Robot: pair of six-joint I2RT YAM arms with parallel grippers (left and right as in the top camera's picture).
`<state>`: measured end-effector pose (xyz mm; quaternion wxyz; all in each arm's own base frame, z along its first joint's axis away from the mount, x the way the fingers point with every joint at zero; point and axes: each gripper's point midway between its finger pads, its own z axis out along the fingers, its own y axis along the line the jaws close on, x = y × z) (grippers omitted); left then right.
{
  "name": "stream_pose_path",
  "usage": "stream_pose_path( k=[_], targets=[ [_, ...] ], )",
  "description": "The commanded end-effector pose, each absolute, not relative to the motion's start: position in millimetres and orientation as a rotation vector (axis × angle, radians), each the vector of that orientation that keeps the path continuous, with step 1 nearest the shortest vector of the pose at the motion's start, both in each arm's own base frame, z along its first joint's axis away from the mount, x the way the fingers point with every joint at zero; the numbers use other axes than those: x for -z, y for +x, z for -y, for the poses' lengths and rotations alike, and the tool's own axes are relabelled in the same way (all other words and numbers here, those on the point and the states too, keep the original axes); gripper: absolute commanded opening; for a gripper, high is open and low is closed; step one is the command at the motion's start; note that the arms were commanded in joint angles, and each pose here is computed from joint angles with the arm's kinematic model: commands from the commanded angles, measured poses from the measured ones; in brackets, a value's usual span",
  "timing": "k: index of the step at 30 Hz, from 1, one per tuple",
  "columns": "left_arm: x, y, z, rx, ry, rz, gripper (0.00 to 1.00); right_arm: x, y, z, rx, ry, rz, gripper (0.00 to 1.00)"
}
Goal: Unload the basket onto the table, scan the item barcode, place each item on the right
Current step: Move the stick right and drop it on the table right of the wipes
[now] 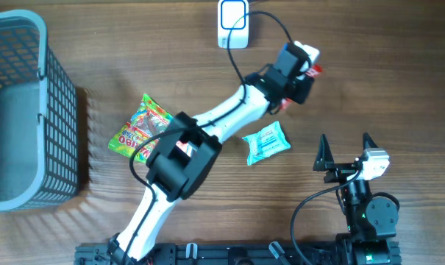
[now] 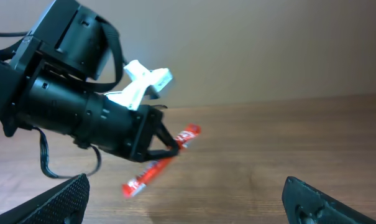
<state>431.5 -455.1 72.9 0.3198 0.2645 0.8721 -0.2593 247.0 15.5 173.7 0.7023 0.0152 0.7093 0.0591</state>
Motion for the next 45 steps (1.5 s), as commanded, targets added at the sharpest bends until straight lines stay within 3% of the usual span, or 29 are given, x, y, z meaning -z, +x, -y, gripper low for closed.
stream_pose_path(
  k=[1, 3, 8, 9, 10, 14, 20, 25, 30, 33, 36, 39, 45],
  targets=[
    [-88.4, 414.9, 478.4, 0.797, 0.674, -2.291, 0.04, -174.4, 246.8, -17.0, -0.143, 0.032, -1.575, 1.00],
    [-87.8, 408.1, 483.6, 0.803, 0.690, -2.292, 0.04, -175.2, 247.1, -12.9, -0.117, 0.044, -1.571, 1.00],
    [-87.6, 389.8, 497.4, 0.847, 0.713, -2.304, 0.47, -175.3, 247.1, -12.2, -0.116, 0.049, -1.571, 1.00],
    [-87.7, 387.5, 499.3, 0.849, 0.718, -2.303, 0.80, -175.1, 247.1, -11.8, -0.114, 0.051, -1.571, 1.00],
    [-88.6, 386.4, 500.8, 0.852, 0.721, -2.298, 1.00, -175.5, 247.2, -8.2, -0.097, 0.065, -1.569, 1.00],
    [-100.4, 391.3, 495.0, 0.835, 0.706, -2.288, 1.00, -181.8, 247.0, -3.7, -0.173, 0.180, -1.539, 1.00],
    [-162.9, 428.4, 426.1, 0.446, 0.656, -2.209, 1.00, -203.9, 232.7, -38.3, -0.380, 0.071, -1.609, 1.00],
    [-280.2, 435.4, 373.0, 0.197, 0.595, -1.980, 1.00, -201.1, 204.0, -40.4, -0.458, 0.168, -1.801, 1.00],
    [-411.3, 399.4, 336.5, 0.202, 0.605, -1.707, 1.00, -209.5, 161.3, -65.1, -0.630, 0.118, -1.937, 1.00],
    [-479.4, 369.4, 305.5, 0.212, 0.573, -1.564, 1.00, -213.9, 142.9, -95.3, -0.900, 0.102, -1.975, 1.00],
    [-527.1, 339.8, 270.0, 0.196, 0.530, -1.472, 1.00, -211.7, 141.3, -97.0, -1.014, 0.261, -1.999, 1.00],
    [-546.7, 319.6, 233.4, 0.110, 0.502, -1.453, 1.00, -212.0, 147.3, -88.6, -1.058, 0.457, -1.979, 1.00],
    [-541.4, 310.6, 196.0, -0.083, 0.513, -1.497, 1.00, -209.3, 160.3, -81.1, -0.979, 0.468, -1.992, 0.99]
  ],
)
